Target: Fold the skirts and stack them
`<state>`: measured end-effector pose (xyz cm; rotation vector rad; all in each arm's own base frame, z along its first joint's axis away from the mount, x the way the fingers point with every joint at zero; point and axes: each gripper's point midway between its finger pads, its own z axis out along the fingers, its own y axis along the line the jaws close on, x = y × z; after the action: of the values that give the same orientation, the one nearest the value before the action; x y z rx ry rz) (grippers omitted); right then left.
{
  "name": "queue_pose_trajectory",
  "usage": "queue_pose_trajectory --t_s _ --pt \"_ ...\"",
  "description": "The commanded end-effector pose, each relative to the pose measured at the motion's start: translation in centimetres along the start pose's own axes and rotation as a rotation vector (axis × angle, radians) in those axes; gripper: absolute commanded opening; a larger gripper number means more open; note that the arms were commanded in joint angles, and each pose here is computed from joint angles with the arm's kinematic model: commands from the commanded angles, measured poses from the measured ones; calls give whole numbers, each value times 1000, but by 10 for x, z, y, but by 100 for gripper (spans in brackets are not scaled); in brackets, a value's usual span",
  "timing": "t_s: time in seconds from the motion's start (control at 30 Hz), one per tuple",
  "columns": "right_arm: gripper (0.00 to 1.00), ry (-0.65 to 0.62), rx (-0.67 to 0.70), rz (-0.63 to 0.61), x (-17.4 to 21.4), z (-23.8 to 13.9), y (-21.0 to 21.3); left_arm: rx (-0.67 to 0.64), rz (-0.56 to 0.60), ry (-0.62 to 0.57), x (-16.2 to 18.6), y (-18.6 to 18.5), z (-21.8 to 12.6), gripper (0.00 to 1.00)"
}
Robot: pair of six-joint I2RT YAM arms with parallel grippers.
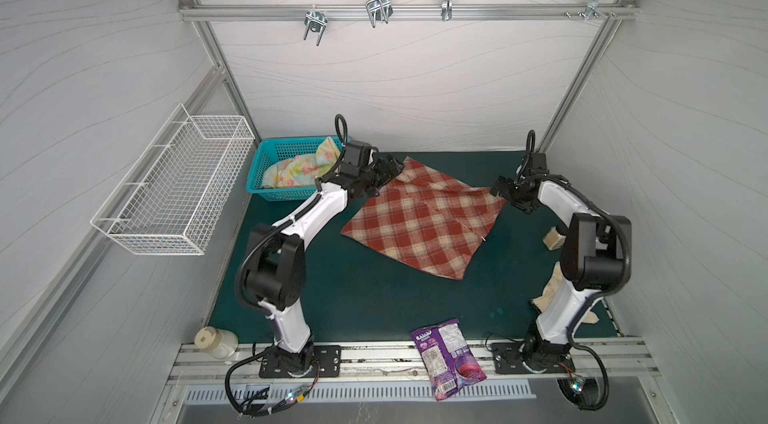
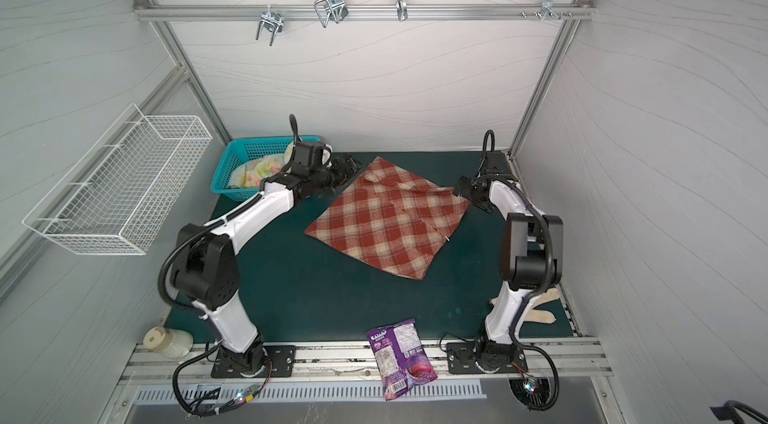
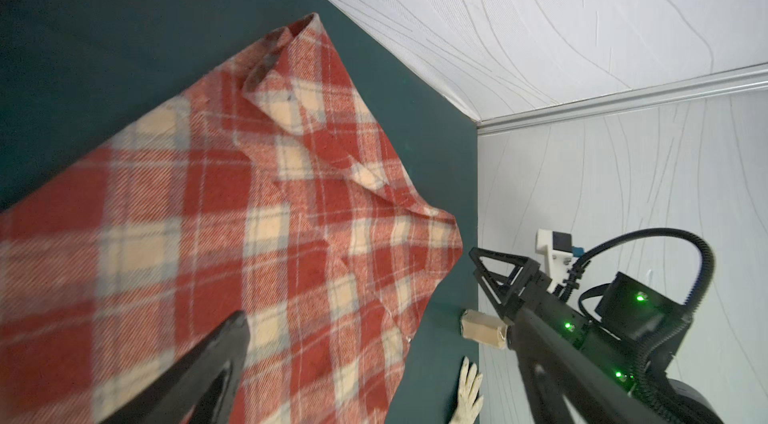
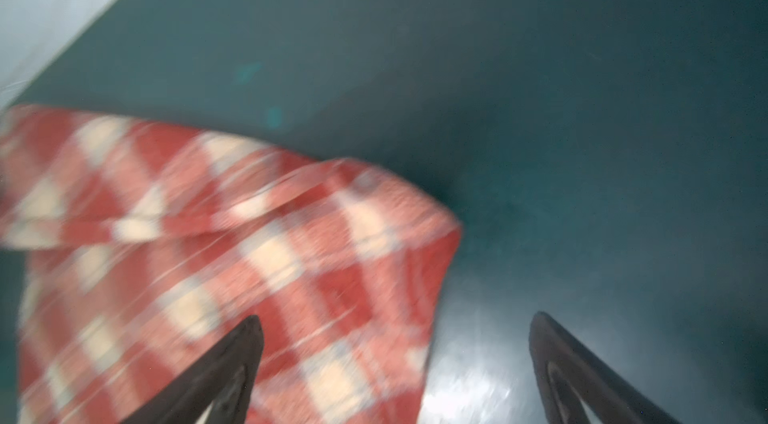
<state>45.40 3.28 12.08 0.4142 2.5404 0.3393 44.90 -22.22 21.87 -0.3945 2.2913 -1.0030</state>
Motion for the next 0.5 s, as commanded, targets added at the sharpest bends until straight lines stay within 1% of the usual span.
queue_pose_trajectory --t_s 0.0,0.13,0.2,0.4,0.47 --pt "99 -87 -100 -102 1 -39 48 -42 -16 -74 5 14 -28 99" --pt "99 -96 -162 -193 29 -63 79 -151 -33 -85 29 53 -53 99" --pt "99 -101 -190 -237 45 -72 92 -188 -64 -83 38 73 -62 99" --pt "99 -118 -257 -399 97 -99 124 -242 -193 -99 55 134 -79 98" --pt "99 -124 -268 -450 112 -105 131 -262 -209 -100 58 150 -79 96"
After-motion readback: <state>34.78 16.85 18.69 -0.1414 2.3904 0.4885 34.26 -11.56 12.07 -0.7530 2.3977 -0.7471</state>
